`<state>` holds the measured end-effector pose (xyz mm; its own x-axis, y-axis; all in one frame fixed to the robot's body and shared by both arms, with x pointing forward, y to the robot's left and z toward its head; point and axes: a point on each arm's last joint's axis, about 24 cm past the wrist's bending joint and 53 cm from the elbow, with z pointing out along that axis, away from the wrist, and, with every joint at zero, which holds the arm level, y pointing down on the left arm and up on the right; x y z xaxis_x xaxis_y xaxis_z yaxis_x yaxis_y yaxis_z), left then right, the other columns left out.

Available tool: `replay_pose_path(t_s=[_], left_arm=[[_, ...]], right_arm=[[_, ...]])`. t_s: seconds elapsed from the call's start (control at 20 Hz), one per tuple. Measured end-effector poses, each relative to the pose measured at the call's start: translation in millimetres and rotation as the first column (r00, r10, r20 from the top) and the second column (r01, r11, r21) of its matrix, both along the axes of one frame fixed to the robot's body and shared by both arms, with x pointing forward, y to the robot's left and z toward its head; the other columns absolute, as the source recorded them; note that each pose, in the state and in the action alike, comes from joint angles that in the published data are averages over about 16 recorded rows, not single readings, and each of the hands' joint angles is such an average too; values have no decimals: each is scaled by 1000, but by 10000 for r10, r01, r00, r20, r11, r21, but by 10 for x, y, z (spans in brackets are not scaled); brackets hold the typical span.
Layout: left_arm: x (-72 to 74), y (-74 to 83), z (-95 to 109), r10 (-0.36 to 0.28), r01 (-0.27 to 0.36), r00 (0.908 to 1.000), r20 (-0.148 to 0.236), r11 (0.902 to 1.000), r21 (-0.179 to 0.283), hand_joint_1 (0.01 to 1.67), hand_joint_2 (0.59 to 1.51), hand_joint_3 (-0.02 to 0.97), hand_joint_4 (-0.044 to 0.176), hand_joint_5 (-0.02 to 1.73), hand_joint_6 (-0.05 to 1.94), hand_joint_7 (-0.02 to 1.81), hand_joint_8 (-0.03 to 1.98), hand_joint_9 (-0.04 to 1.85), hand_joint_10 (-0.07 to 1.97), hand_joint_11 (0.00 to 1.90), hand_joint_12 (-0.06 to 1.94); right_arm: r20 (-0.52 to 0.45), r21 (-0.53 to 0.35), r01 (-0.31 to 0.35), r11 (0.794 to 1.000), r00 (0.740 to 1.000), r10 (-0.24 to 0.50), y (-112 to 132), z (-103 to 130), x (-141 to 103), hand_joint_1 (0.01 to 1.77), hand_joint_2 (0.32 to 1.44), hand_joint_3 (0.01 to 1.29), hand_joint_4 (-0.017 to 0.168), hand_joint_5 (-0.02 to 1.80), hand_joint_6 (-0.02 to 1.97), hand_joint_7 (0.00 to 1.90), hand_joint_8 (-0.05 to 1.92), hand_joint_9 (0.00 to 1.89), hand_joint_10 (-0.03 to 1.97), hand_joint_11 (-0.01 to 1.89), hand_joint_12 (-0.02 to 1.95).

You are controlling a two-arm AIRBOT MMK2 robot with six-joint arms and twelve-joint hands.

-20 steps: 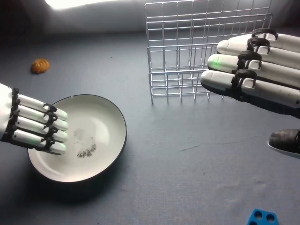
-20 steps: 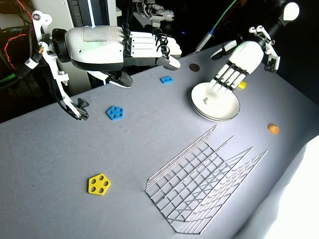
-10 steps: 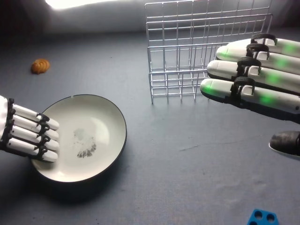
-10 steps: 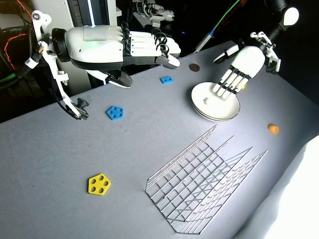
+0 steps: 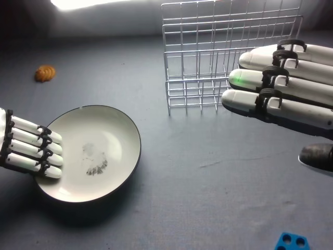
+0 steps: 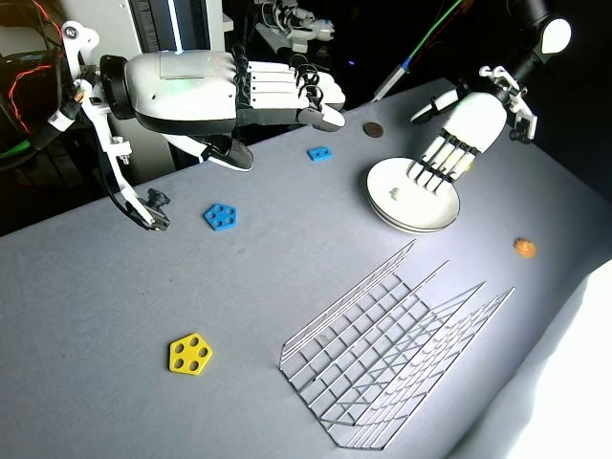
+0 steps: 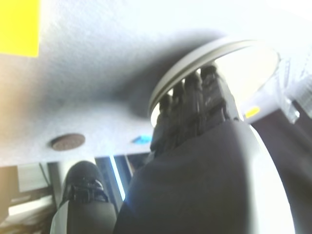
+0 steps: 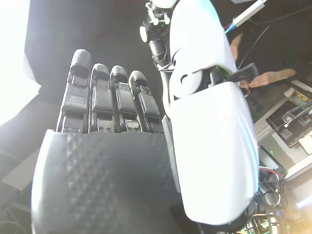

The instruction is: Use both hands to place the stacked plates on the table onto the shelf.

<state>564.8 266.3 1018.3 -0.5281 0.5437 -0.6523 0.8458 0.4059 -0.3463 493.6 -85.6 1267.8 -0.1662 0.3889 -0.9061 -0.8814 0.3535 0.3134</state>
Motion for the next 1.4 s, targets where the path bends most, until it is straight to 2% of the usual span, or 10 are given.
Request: replay_pose_path(t_s=[0.35, 0.8, 1.1, 1.4], left_arm=[[-26, -82, -39, -93, 93, 10000, -19, 9999, -84, 17, 1089, 21, -4, 46, -7, 45, -2, 49, 3, 19, 65], [-79, -428, -58, -392, 392, 9992, 12, 9983, -432, 17, 1089, 21, -3, 38, -11, 34, -5, 53, 4, 21, 53], [-88, -627, -41, -510, 513, 9987, 57, 9968, -611, 17, 1089, 20, -1, 38, -10, 35, -5, 59, 5, 21, 36], [-85, -708, -32, -495, 496, 9988, 18, 9963, -697, 17, 1087, 20, -1, 42, -10, 35, -5, 54, 9, 20, 32]], right_arm=[[413, -284, -222, 9993, 9989, 233, 95, -66, -42, 1339, 1041, 13, 1, 73, 20, 22, 16, 20, 8, 16, 397], [1023, -867, -581, 9945, 9925, 669, 379, -266, 5, 1341, 1045, 13, 1, 90, 21, 26, 16, 21, 7, 16, 466], [1144, -1391, -552, 9887, 9909, 714, 649, -462, 216, 1347, 1046, 13, 1, 94, 21, 28, 15, 23, 8, 15, 534], [948, -1682, -302, 9853, 9944, 466, 951, -631, 555, 1365, 1046, 13, 1, 93, 21, 30, 15, 26, 8, 16, 596]])
